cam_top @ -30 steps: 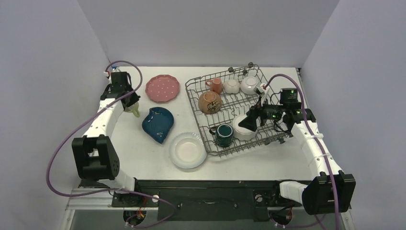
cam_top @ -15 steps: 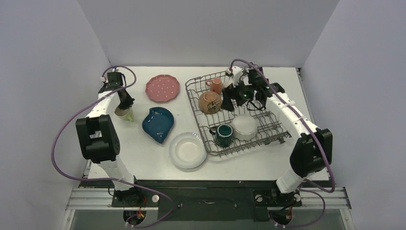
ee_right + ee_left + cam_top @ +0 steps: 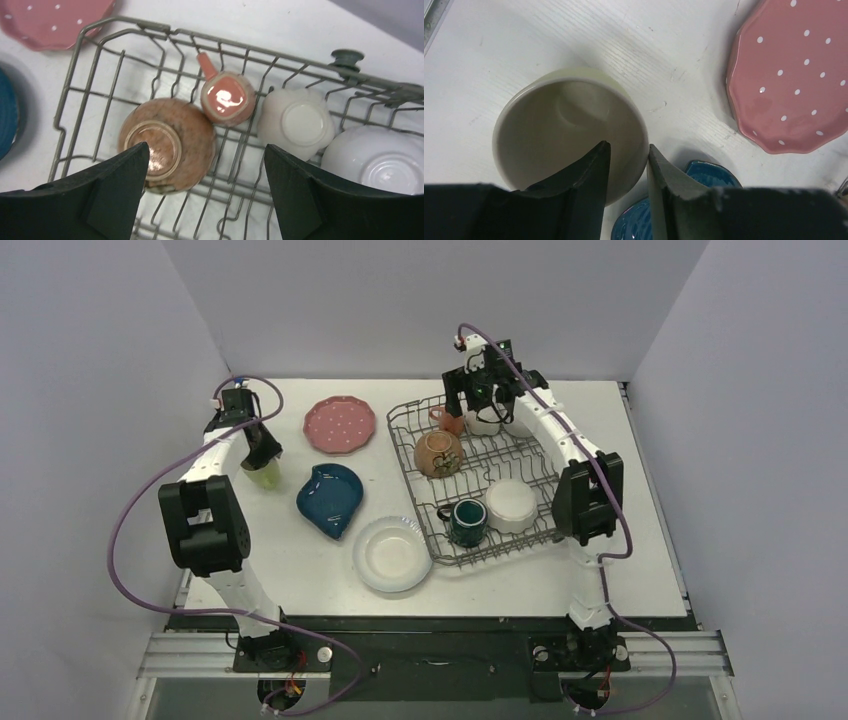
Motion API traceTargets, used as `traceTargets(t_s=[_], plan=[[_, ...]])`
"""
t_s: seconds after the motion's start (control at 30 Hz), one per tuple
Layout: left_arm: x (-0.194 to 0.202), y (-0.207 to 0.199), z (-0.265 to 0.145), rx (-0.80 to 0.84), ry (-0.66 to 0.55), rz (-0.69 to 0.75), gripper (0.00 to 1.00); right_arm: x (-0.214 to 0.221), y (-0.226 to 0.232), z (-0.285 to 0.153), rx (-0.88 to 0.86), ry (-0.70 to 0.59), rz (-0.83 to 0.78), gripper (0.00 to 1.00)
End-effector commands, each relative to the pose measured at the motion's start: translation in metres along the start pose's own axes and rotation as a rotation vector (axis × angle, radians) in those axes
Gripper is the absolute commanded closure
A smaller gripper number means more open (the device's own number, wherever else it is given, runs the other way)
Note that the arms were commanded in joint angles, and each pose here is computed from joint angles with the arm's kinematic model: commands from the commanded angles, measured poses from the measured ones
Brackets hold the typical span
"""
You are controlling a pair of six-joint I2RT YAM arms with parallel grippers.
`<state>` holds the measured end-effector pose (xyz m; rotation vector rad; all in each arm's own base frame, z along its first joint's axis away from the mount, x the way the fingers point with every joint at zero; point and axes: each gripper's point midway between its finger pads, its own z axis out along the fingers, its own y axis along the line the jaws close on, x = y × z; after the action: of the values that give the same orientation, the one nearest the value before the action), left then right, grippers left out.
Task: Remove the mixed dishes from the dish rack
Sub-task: Place the cup at the center of the board, then pick up the cup from the dish rack.
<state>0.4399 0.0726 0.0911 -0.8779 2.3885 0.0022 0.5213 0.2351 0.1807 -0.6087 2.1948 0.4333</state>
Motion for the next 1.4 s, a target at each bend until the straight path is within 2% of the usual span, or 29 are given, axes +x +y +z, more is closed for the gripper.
traceTargets(t_s=[0.0,0.37,0.5,0.7,0.9,0.97,1.0,1.03,1.13,1.3,1.37], plan=[[-0.020,-0.011,-0.007,0.048,-0.040,-0.002,0.68,-0.024,-0.016,0.008,0.107,-0.031,-0.055,0.19],[-0.013,-0.017,-0.008,0.083,-0.007,0.002,0.57,-0.018,-0.025,0.065,0.174,-0.030,-0.027,0.16],[-0.014,-0.016,-0.013,0.083,-0.012,0.003,0.49,-0.013,-0.029,0.077,0.192,-0.029,-0.017,0.16],[-0.025,-0.014,-0.033,0.079,-0.060,-0.009,0.29,-0.005,-0.035,0.091,0.209,-0.020,-0.016,0.16],[-0.030,-0.015,-0.060,0.129,-0.106,0.008,0.16,0.001,-0.039,0.102,0.219,-0.020,-0.016,0.18],[-0.031,-0.017,-0.070,0.161,-0.121,0.016,0.11,0.002,-0.039,0.104,0.219,-0.018,-0.016,0.22],[-0.032,-0.024,-0.079,0.210,-0.131,0.021,0.08,0.003,-0.039,0.104,0.217,-0.018,-0.016,0.26],[-0.029,-0.024,-0.080,0.224,-0.126,0.026,0.01,0.004,-0.039,0.105,0.212,-0.015,-0.015,0.29],[-0.028,-0.035,-0.099,0.314,-0.147,0.045,0.03,0.001,-0.036,0.101,0.202,-0.020,-0.015,0.48],[-0.023,-0.049,-0.129,0.454,-0.176,0.088,0.04,-0.012,-0.034,0.082,0.177,-0.049,-0.029,0.68],[-0.016,-0.063,-0.145,0.566,-0.176,0.102,0.04,-0.021,-0.031,0.070,0.164,-0.072,-0.033,0.75]])
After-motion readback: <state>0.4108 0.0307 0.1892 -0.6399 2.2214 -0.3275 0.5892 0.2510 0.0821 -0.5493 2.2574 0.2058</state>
